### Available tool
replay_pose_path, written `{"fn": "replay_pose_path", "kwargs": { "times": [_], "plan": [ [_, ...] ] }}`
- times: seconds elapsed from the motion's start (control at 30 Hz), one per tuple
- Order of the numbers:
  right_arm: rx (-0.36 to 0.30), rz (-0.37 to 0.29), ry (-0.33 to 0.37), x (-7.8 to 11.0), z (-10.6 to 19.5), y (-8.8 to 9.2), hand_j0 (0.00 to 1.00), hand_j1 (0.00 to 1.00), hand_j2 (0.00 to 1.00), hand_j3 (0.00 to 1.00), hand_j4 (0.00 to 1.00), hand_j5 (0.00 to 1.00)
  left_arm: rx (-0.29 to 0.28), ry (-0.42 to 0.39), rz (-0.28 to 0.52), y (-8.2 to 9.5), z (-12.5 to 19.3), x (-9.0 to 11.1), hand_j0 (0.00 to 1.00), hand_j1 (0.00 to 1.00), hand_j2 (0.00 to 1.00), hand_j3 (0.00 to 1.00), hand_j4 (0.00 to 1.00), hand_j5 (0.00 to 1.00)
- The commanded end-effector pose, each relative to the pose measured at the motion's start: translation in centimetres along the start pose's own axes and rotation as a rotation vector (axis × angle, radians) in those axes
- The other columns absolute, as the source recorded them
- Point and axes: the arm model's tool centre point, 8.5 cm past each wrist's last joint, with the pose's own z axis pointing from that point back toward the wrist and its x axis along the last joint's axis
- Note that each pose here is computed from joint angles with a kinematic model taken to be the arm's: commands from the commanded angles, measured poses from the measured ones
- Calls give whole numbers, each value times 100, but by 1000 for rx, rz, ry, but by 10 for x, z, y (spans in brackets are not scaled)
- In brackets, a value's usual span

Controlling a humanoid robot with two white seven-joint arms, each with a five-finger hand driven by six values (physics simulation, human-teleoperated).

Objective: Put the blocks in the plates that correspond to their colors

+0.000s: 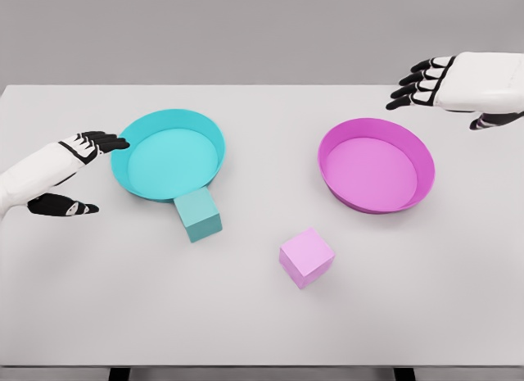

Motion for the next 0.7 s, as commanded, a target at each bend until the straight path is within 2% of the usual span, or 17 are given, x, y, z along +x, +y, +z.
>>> {"fn": "replay_pose_path", "kwargs": {
  "times": [0.0, 0.1, 0.17, 0.23, 0.27, 0.33, 0.37, 0.4, 0.43, 0.5, 0.53, 0.57, 0.67],
  "plan": [
    [-3, -3, 2, 0, 0, -1, 100, 100, 100, 100, 100, 100, 4, 1, 4, 1, 0, 0, 100, 100, 100, 100, 100, 100],
    [-4, -5, 0, 0, 0, -1, 100, 100, 100, 100, 100, 100, 3, 0, 5, 1, 0, 0, 100, 100, 100, 100, 100, 100],
    [-32, 23, 22, -5, 9, -18, 100, 100, 100, 100, 100, 100, 3, 0, -2, 4, 0, 0, 100, 100, 100, 100, 100, 100],
    [-47, 12, 27, -8, 14, -21, 100, 100, 100, 100, 100, 100, -21, 7, -50, 17, 5, -2, 100, 100, 100, 100, 100, 100],
    [-55, 1, 50, -14, 27, -25, 100, 100, 100, 100, 100, 100, -53, -1, -106, 35, 8, 1, 100, 100, 100, 100, 100, 100],
    [-38, 44, -15, 7, 15, -29, 100, 100, 100, 100, 100, 100, -93, -45, -184, 62, -6, 12, 100, 100, 100, 100, 100, 100],
    [-32, 77, -54, 20, 9, -35, 100, 100, 100, 100, 100, 100, -138, -67, -197, 62, -16, 16, 100, 100, 100, 100, 100, 100],
    [-18, 78, -74, 24, 4, -32, 100, 100, 100, 100, 100, 100, -156, -83, -198, 62, -22, 18, 100, 100, 100, 100, 100, 100],
    [0, 81, -118, 32, -12, -29, 100, 100, 100, 100, 100, 100, -188, -127, -198, 59, -38, 25, 100, 100, 100, 100, 100, 100],
    [23, 84, -198, 47, -39, -26, 100, 100, 100, 100, 100, 100, -241, -169, -175, 61, -46, 32, 100, 100, 100, 100, 100, 100],
    [27, 87, -215, 50, -45, -26, 100, 100, 100, 100, 100, 100, -286, -179, -161, 62, -46, 33, 100, 100, 100, 100, 100, 100],
    [22, 91, -228, 53, -49, -28, 100, 100, 100, 100, 100, 100, -359, -218, -131, 58, -52, 41, 100, 100, 100, 100, 100, 100],
    [35, 85, -271, 62, -63, -23, 100, 100, 100, 100, 100, 100, -473, -295, -62, 57, -52, 60, 100, 100, 100, 100, 100, 100]
  ]
}}
